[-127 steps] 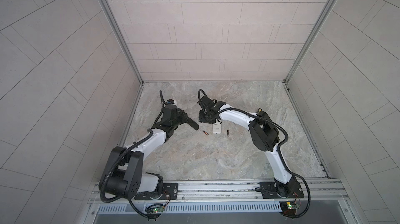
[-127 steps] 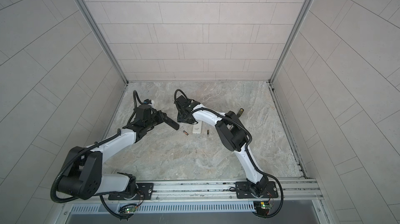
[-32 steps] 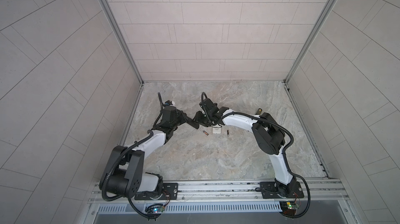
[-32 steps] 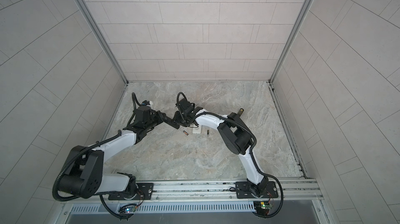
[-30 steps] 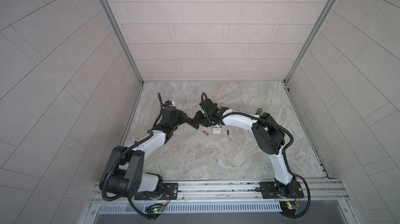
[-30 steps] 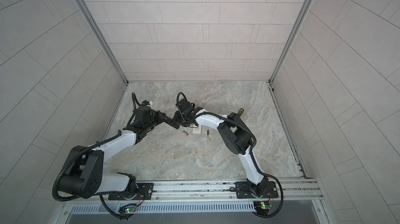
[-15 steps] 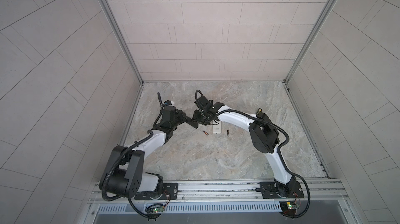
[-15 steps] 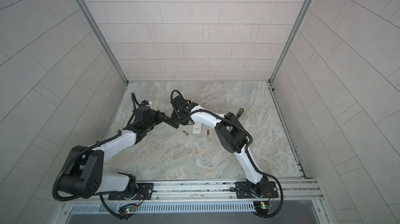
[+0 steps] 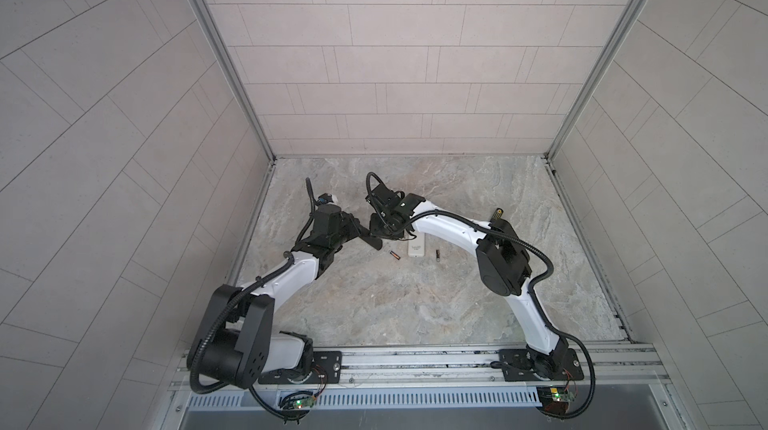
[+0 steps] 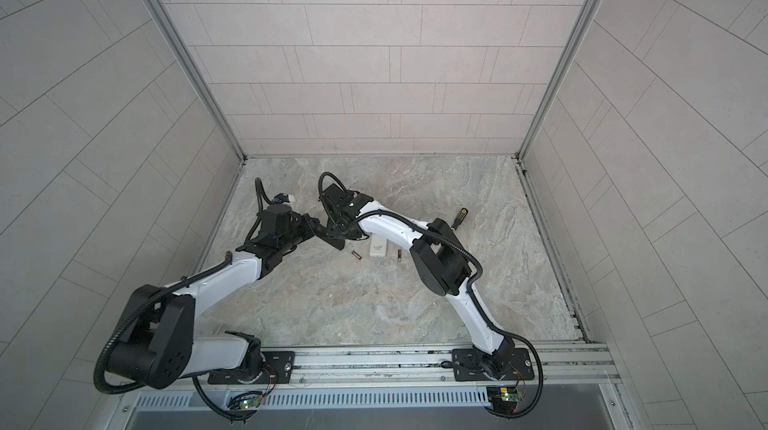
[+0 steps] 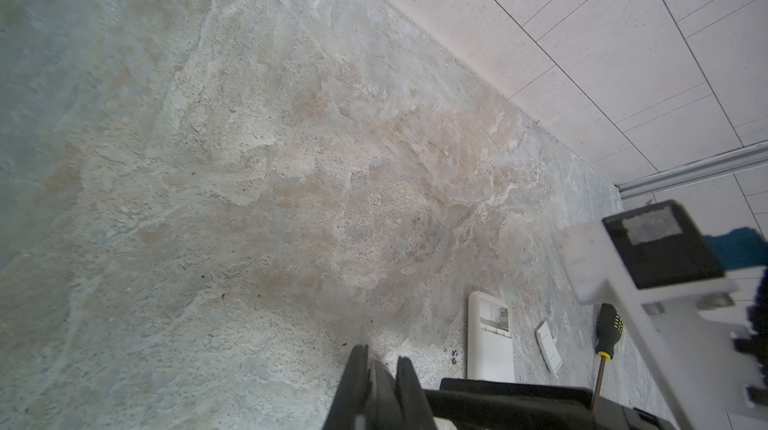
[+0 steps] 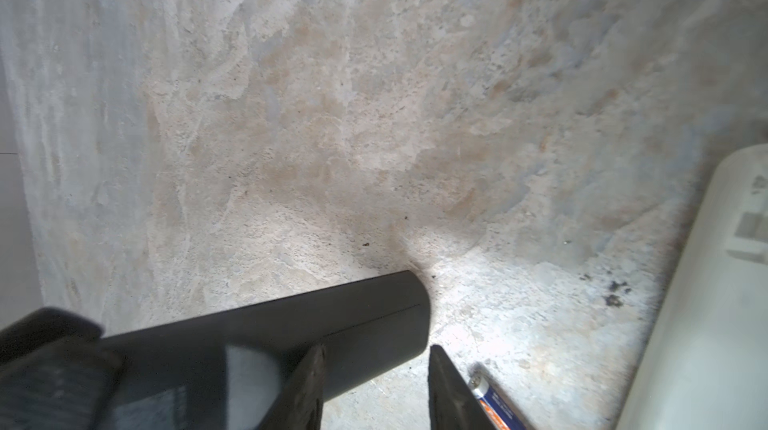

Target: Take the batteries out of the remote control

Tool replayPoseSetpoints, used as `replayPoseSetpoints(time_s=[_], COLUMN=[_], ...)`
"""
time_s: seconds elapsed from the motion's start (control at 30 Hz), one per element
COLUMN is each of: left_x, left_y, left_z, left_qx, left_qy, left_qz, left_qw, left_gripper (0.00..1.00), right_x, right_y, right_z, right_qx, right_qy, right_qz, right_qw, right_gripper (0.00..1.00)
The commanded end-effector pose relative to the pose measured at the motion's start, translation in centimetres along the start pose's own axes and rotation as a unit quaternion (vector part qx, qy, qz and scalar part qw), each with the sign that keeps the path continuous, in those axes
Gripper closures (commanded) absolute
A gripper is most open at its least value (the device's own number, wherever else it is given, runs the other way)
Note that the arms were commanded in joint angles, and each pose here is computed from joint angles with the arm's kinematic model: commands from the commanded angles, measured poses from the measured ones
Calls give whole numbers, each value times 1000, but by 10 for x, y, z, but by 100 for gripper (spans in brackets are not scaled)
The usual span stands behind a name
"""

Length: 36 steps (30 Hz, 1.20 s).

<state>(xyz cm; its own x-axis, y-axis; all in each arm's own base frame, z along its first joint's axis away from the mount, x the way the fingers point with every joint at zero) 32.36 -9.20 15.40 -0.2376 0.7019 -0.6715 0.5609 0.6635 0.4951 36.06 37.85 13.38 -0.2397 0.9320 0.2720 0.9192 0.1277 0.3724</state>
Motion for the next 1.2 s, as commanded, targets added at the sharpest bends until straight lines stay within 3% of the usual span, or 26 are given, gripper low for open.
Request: replayPoseSetpoints(time_s=[0.0, 0.13, 0.43, 0.6, 1.17], left_x=[-1, -1, 5, 10, 22], left_y=[4, 6, -3, -7, -15], left_z=[-8, -10, -3, 0, 0], left_qx=[-20, -27, -4, 2, -8], left_qy=[5, 7, 10, 14, 7], left_qz=[4, 5, 0, -2, -17], left_qw=[1000, 1000, 1000, 1000, 1000], left_gripper=[100, 100, 100, 100, 100], right_x=[-21, -25, -3, 5, 5], right_y=[-14, -16, 8, 16, 0], right_z=[8, 7, -12, -24, -3], right_qx=[28, 29, -64, -90, -54], right_qy=[-62, -68, 48, 79, 97], right_qz=[-13, -9, 3, 2, 41], right_qw=[998, 997, 997, 993, 993], right_gripper=[58, 59, 57, 56, 56])
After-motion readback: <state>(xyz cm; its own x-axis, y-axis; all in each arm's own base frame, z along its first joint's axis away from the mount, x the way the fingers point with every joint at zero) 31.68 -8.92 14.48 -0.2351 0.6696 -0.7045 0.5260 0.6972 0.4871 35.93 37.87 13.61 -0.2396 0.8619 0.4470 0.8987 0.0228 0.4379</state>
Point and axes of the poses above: each gripper's point midway between its finger pads, its own z axis out along the fingers, its own x axis along the line the jaws close on, y = z × x, the point moved 6 cm from there along -z, back along the fingers, and after that the axes turned 14 degrees about -z, right-handed, at the moved point
